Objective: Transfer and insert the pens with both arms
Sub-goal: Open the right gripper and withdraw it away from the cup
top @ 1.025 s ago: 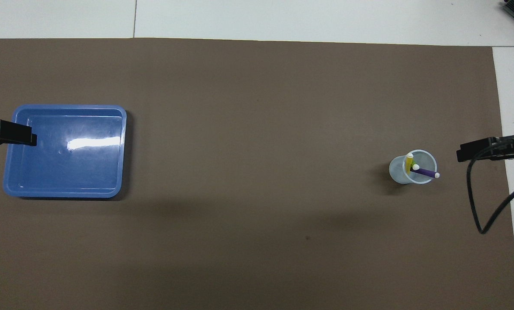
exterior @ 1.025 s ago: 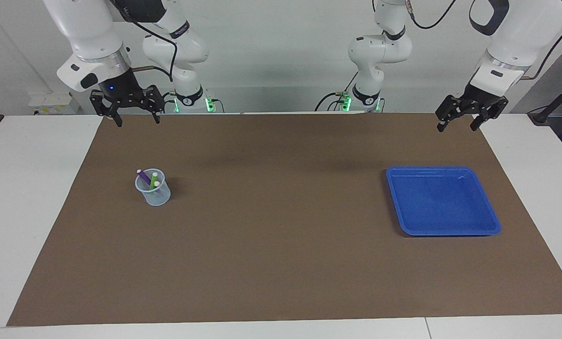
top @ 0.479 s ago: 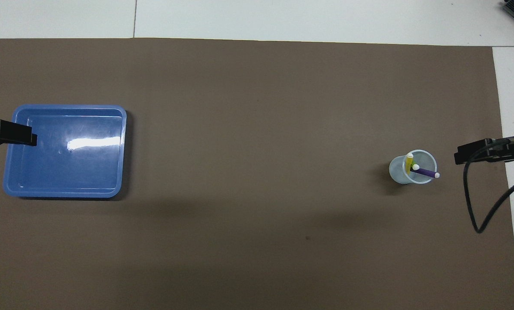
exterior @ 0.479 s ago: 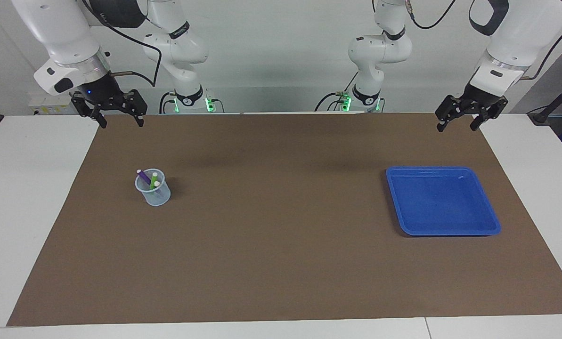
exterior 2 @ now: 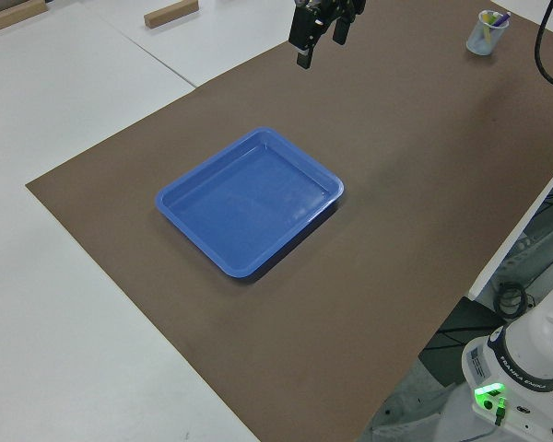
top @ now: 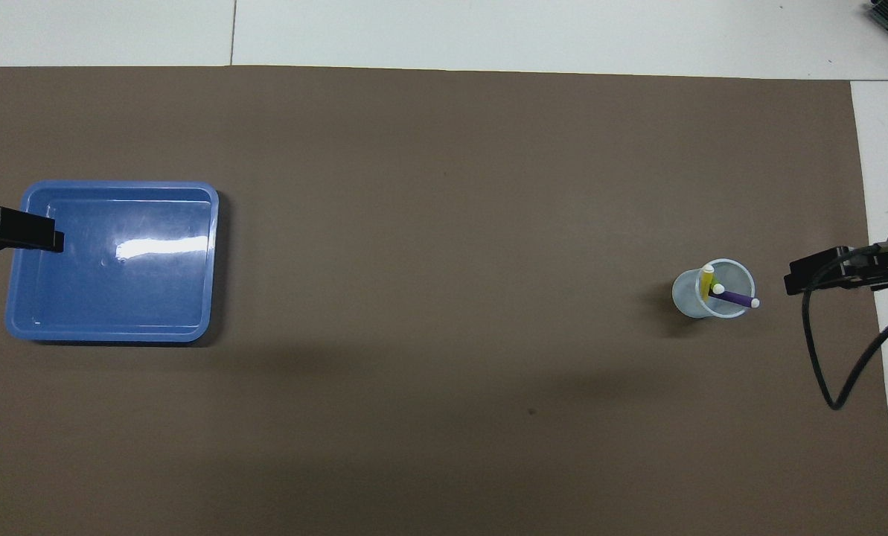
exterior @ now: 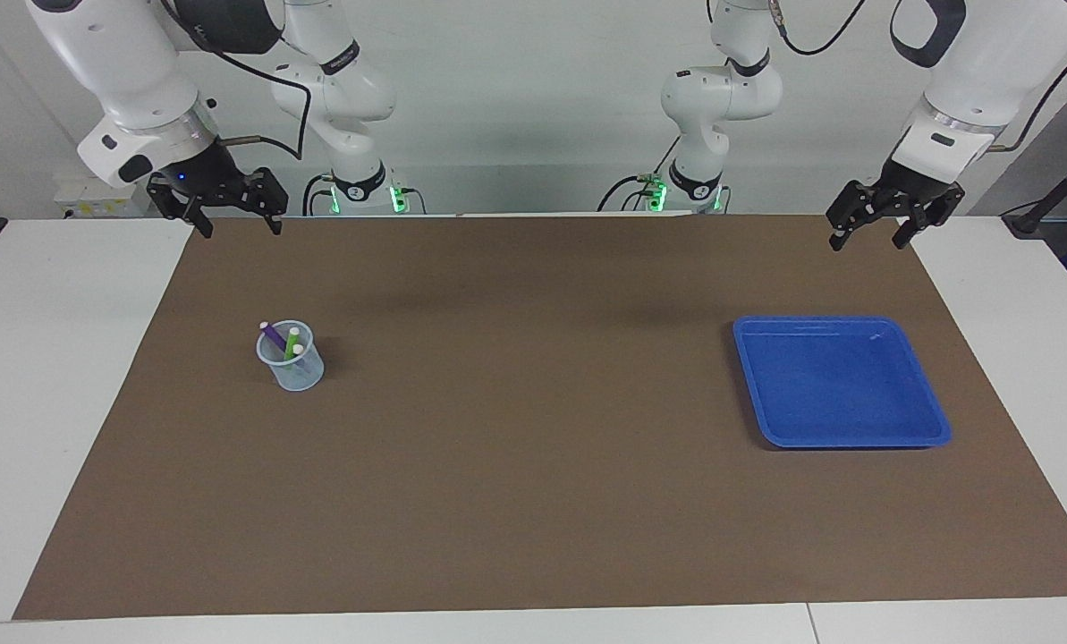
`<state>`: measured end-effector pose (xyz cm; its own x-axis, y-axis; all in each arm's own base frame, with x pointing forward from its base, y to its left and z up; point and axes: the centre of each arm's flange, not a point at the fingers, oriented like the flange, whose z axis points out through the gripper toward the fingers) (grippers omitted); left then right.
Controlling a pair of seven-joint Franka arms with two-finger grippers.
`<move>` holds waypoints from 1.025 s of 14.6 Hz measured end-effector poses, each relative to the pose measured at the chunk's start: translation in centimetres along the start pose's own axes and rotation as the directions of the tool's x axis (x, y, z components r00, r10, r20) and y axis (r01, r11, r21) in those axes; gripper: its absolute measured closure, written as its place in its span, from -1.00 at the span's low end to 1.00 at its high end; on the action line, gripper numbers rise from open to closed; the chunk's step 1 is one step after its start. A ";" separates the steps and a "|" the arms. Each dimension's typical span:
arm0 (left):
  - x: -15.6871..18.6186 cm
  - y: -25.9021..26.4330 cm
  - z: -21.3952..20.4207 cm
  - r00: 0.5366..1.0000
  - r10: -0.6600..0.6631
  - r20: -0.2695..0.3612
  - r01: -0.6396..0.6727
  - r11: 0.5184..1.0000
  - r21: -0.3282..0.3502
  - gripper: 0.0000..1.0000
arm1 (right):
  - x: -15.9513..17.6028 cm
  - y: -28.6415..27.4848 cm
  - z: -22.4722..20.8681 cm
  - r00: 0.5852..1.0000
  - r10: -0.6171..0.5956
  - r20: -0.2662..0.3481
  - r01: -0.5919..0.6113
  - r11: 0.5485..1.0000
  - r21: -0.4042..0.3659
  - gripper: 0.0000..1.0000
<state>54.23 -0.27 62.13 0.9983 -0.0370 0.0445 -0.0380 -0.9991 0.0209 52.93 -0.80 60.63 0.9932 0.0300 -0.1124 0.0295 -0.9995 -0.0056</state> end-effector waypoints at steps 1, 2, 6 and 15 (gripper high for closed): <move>0.0 0.0 0.0 1.000 0.000 0.000 0.000 1.000 0.000 -1.00 | 0.1 -0.1 0.2 1.000 -0.002 0.003 0.002 1.000 0.000 -1.00; 0.0 0.0 0.0 1.000 0.000 0.000 0.000 1.000 0.000 -1.00 | 0.1 -0.1 0.2 1.000 -0.002 0.004 0.002 1.000 0.001 -1.00; 0.0 0.0 0.0 1.000 0.000 0.000 0.000 1.000 0.000 -1.00 | 0.1 -0.2 0.1 1.000 -0.004 0.001 0.004 1.000 0.004 -1.00; 0.0 0.0 0.0 1.000 0.000 -0.001 0.000 1.000 0.000 -1.00 | 0.8 0.5 -1.0 0.997 0.031 -0.075 -0.031 1.000 0.004 -1.00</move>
<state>54.23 -0.27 62.14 0.9983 -0.0370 0.0451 -0.0380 -0.9991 0.0209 53.83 -1.31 61.56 0.9993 -0.0016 -0.0374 -0.0018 -1.0000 -0.0057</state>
